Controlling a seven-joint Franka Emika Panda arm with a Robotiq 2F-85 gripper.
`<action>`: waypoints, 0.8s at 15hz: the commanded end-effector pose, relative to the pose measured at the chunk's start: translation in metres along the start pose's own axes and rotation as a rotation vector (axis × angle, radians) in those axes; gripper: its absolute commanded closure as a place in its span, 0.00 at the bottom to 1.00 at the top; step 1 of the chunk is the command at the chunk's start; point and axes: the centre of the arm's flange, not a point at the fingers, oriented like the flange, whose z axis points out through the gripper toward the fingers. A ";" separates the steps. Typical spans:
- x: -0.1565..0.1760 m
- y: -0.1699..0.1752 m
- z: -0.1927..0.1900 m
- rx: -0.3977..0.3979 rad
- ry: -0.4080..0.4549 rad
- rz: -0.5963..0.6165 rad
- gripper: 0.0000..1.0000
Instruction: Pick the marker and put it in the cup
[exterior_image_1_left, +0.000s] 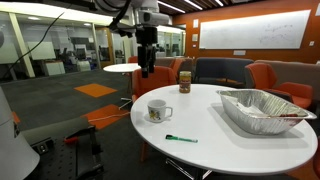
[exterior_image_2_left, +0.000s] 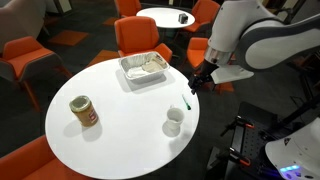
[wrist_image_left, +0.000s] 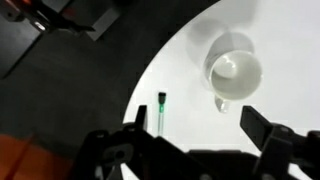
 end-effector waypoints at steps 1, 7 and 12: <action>0.042 -0.002 0.040 -0.075 -0.019 0.145 0.00; 0.089 0.016 0.103 -0.062 -0.096 0.102 0.00; 0.114 0.021 0.145 -0.008 -0.096 0.025 0.00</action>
